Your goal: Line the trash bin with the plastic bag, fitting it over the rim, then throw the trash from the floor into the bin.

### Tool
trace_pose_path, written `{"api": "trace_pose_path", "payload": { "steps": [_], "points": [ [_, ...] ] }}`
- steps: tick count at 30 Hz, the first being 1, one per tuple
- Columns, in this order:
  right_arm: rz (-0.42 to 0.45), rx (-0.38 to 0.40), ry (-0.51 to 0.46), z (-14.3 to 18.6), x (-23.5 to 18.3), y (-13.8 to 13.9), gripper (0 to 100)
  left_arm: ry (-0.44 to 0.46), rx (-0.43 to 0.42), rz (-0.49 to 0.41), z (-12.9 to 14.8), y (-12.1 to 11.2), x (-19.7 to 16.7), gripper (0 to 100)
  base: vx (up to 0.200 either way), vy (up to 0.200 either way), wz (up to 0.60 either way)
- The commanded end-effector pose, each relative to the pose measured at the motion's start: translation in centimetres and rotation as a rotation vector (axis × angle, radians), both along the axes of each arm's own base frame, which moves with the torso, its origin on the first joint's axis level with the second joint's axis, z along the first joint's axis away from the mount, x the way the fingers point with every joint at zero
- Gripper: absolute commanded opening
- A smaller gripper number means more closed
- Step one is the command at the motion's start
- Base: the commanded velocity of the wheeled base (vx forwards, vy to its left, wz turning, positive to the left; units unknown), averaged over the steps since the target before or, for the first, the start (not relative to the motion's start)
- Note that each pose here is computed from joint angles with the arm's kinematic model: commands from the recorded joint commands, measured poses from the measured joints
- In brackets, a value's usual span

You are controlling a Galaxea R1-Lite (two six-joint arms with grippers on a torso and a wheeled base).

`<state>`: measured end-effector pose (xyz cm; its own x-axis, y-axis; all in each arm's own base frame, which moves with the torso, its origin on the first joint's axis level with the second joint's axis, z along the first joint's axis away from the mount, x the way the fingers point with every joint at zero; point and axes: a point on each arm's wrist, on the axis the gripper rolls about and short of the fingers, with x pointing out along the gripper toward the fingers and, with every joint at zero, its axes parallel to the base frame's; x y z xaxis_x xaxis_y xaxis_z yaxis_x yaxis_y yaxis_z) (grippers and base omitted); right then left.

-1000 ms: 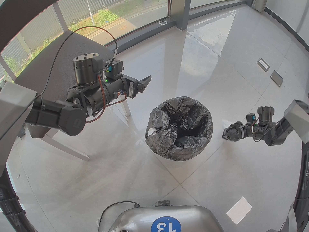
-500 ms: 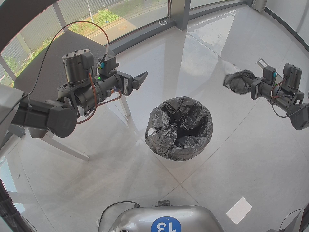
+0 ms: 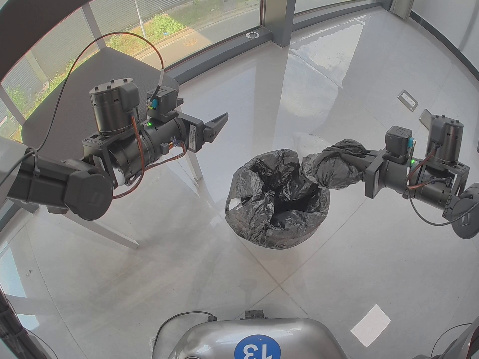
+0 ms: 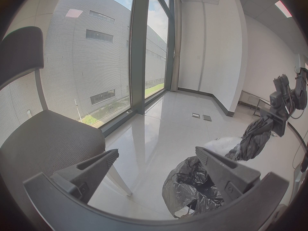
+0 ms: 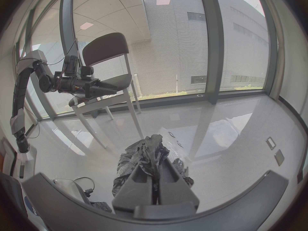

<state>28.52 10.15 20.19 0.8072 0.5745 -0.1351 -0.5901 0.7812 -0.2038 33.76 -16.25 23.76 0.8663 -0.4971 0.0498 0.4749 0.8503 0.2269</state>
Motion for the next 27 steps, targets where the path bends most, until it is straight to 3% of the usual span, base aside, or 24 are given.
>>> {"api": "trace_pose_path", "payload": {
  "steps": [1, 12, 18, 27],
  "points": [
    [0.040, -0.020, 0.049, -1.9, 1.9, 1.9, 0, -0.013, -0.006, -0.001, 0.6, 0.2, -0.4, 100, 0.000, 0.000, 0.00],
    [0.067, -0.067, 0.156, -6.0, 5.5, 4.3, 0, -0.022, -0.015, 0.008, 1.1, 0.7, -0.8, 100, 0.000, 0.000, 0.00],
    [0.070, -0.118, 0.145, -7.5, 7.8, 4.8, 0, -0.025, -0.017, 0.008, 1.2, 0.7, -0.8, 100, 0.000, 0.000, 0.00],
    [0.071, -0.130, 0.169, -8.5, 10.0, 5.6, 0, -0.028, -0.018, 0.010, 1.3, 1.0, -1.2, 100, 0.000, 0.000, 0.00]
  ]
}}
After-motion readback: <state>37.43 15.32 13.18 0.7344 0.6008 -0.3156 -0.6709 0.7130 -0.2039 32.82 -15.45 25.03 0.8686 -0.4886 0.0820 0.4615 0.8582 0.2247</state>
